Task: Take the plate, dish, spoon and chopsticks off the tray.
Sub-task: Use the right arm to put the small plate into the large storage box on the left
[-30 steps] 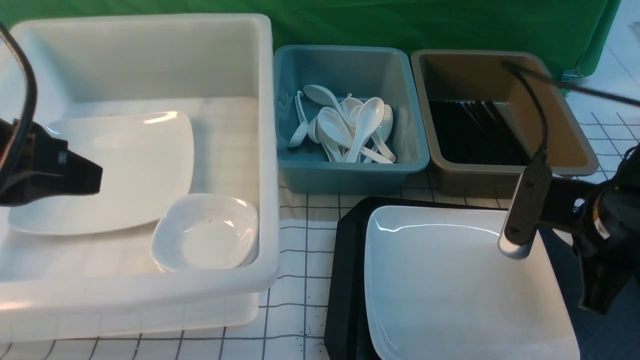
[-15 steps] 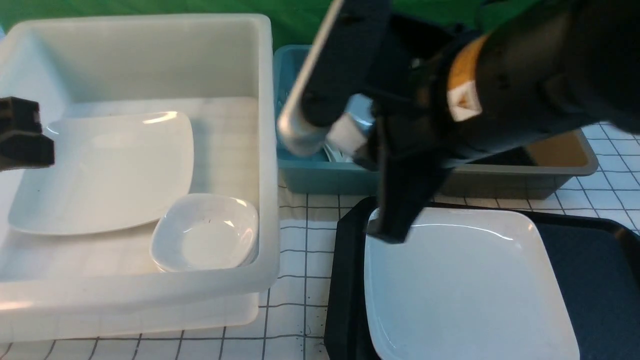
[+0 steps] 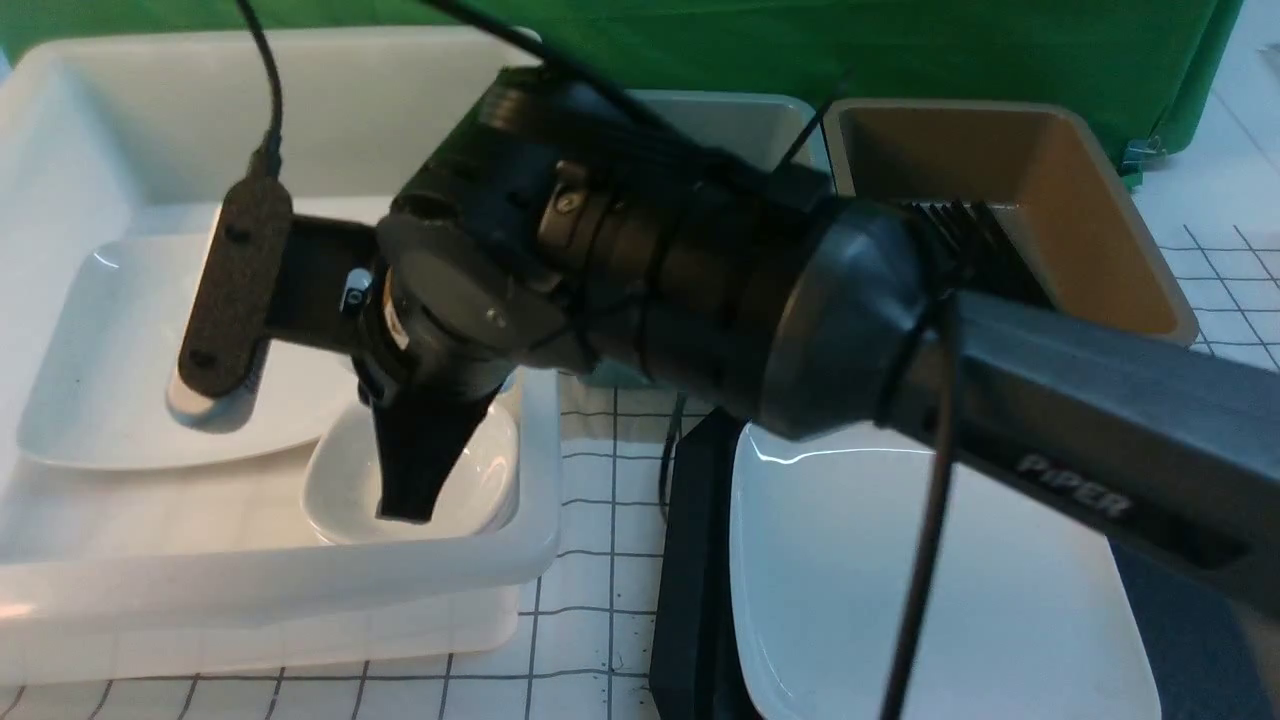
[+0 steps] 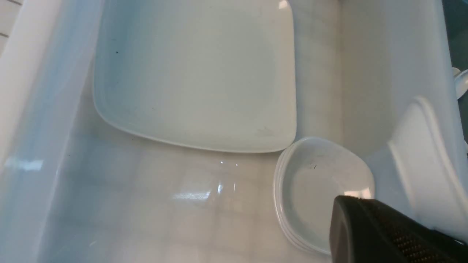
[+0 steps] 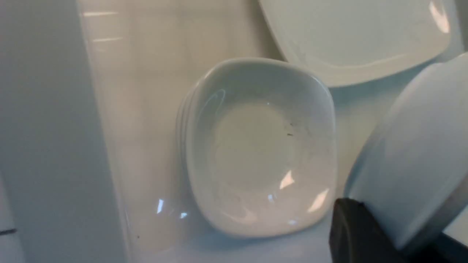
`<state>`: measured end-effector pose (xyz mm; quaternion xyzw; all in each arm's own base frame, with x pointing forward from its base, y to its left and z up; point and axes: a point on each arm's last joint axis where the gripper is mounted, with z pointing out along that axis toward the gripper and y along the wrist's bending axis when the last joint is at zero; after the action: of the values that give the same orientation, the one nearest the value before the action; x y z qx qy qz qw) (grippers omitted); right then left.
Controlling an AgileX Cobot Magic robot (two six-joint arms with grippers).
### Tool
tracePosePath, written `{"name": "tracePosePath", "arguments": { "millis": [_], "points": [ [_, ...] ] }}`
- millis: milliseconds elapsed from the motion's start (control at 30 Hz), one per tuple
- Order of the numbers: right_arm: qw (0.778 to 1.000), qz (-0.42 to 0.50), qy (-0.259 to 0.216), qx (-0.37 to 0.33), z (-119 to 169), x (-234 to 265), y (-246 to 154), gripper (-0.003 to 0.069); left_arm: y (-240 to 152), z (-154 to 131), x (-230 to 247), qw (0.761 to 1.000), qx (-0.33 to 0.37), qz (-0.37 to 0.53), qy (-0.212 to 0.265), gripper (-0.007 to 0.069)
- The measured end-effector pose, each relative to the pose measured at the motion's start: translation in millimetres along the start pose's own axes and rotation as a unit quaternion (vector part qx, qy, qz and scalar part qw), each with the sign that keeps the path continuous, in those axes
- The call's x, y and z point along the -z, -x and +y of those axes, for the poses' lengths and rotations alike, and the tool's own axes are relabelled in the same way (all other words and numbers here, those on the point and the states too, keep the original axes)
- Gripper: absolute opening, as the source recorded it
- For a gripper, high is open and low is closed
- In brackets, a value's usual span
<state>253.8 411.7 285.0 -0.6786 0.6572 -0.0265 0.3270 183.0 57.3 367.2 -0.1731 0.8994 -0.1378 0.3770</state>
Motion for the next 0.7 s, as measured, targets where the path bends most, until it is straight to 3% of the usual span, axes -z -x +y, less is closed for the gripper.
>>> {"name": "tracePosePath", "arguments": {
  "millis": [167, 467, 700],
  "points": [
    [1.0, 0.013, 0.016, 0.012, 11.8, -34.1, -2.5, 0.0036, -0.1, -0.2, 0.0, 1.0, -0.002, 0.0, -0.001, 0.0006],
    [1.0, -0.013, 0.008, 0.011, 11.4, -38.2, 3.2, 0.0068, -0.1, -0.2, 0.0, 1.0, -0.003, 0.001, -0.001, 0.0006],
    [1.0, -0.015, 0.008, 0.01, 11.5, -38.6, 3.4, 0.0224, -0.1, -0.2, 0.0, 1.0, -0.004, 0.001, -0.001, 0.0006]
  ]
}}
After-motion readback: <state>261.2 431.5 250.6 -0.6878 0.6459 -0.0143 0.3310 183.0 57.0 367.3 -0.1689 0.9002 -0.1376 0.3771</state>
